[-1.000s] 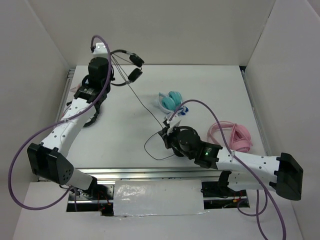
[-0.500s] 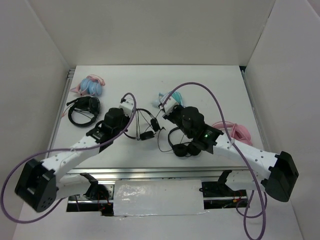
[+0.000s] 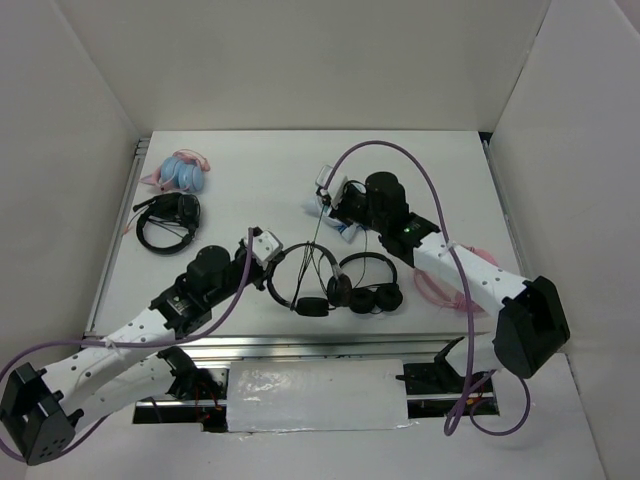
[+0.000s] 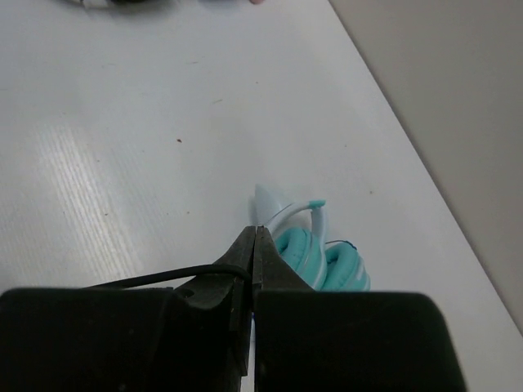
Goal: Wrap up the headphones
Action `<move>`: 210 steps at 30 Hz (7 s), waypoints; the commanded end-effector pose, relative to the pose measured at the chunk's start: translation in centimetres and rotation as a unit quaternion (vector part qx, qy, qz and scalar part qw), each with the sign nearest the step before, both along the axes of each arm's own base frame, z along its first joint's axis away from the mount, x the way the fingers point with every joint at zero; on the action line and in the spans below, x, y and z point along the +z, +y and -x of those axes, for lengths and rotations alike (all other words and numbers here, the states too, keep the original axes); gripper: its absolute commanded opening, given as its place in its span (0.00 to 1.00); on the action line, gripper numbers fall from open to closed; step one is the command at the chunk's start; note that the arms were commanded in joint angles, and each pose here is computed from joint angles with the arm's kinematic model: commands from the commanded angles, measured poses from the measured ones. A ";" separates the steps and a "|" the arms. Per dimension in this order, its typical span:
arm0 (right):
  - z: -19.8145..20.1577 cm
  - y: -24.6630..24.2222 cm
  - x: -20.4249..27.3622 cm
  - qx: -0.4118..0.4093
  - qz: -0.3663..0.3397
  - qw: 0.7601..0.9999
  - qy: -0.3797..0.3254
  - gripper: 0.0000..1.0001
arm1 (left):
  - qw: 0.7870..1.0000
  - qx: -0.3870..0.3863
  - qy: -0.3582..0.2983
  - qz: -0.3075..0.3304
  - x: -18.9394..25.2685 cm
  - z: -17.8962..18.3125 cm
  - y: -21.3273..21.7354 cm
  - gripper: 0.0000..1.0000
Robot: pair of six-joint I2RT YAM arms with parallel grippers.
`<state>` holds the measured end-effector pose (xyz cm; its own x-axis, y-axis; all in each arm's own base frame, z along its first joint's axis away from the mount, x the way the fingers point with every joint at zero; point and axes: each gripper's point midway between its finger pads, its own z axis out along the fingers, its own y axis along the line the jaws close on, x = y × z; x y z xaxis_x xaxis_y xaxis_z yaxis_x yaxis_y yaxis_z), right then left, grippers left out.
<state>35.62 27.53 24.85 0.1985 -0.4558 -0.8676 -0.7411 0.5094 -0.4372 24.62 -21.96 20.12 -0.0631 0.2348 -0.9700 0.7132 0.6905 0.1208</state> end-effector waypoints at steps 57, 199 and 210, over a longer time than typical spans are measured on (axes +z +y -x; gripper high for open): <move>1.2 14.0 -4.8 0.155 -0.391 0.848 0.323 1.00 | 0.929 0.140 -0.227 0.258 41.3 0.2 5.1 0.00; -7.1 -5.1 6.9 -0.046 -0.193 0.978 0.060 0.00 | 0.995 0.095 -0.008 0.030 1.4 2.9 -4.6 0.00; -4.5 0.1 -2.7 0.042 -0.212 0.953 0.210 0.00 | 0.975 0.066 -0.074 0.198 11.7 4.2 -3.2 0.00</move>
<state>40.97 25.32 21.56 -0.2024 -0.1067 -0.9735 -0.8133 0.5720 0.1064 21.01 -24.81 25.33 -0.0072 0.0622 -0.9980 0.5814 0.8123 0.0465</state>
